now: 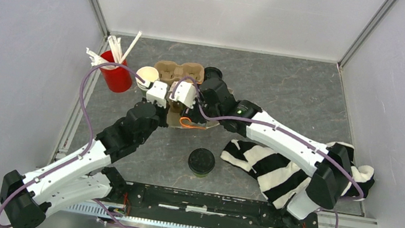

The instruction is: Pack the takeout coffee

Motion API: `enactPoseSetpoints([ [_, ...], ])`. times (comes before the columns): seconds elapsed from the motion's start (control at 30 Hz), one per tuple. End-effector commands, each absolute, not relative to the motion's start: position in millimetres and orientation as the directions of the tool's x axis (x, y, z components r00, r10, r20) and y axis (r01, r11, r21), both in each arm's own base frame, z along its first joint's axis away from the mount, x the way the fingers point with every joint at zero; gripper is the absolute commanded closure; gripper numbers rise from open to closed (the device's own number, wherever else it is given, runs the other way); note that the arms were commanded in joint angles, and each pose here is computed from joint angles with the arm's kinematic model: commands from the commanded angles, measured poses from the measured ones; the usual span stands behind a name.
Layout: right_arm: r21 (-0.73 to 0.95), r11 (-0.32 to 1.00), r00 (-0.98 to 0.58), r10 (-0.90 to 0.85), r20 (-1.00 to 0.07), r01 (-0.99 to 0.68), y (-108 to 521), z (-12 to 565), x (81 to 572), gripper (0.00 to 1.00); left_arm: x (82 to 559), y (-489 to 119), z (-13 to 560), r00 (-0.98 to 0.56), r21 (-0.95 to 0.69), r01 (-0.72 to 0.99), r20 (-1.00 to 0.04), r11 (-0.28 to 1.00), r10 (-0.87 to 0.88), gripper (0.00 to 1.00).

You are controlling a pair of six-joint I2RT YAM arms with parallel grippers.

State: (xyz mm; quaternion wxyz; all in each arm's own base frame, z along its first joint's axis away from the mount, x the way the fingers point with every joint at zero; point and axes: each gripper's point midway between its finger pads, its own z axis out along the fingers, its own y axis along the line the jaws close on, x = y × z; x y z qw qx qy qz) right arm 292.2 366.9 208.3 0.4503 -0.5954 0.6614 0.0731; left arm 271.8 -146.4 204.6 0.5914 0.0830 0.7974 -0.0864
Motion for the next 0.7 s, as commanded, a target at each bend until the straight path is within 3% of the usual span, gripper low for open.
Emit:
enactPoseSetpoints([
  [0.0, -0.386, 0.264, 0.159, -0.608, -0.778, -0.884, 411.8, 234.4, 291.0, 0.47, 274.4, -155.9, 230.9, -0.249, -0.108, 0.251, -0.968, 0.962, -0.043, 0.98],
  [0.17, -0.361, 0.363, 0.089, -0.588, -0.804, -0.859, 427.6, 215.3, 311.7, 0.46, 275.8, -161.0, 231.2, -0.257, -0.121, 0.262, -0.965, 0.957, -0.051, 0.98],
  [0.3, -0.404, 0.460, 0.002, -0.657, -0.754, -0.791, 420.8, 198.7, 335.7, 0.46, 276.0, -163.3, 231.2, -0.263, -0.129, 0.267, -0.963, 0.955, -0.056, 0.98],
  [0.67, -0.476, 0.498, -0.024, -0.710, -0.704, -0.725, 370.3, 222.5, 323.7, 0.46, 275.6, -149.5, 230.0, -0.258, -0.116, 0.207, -0.964, 0.971, -0.061, 0.98],
])
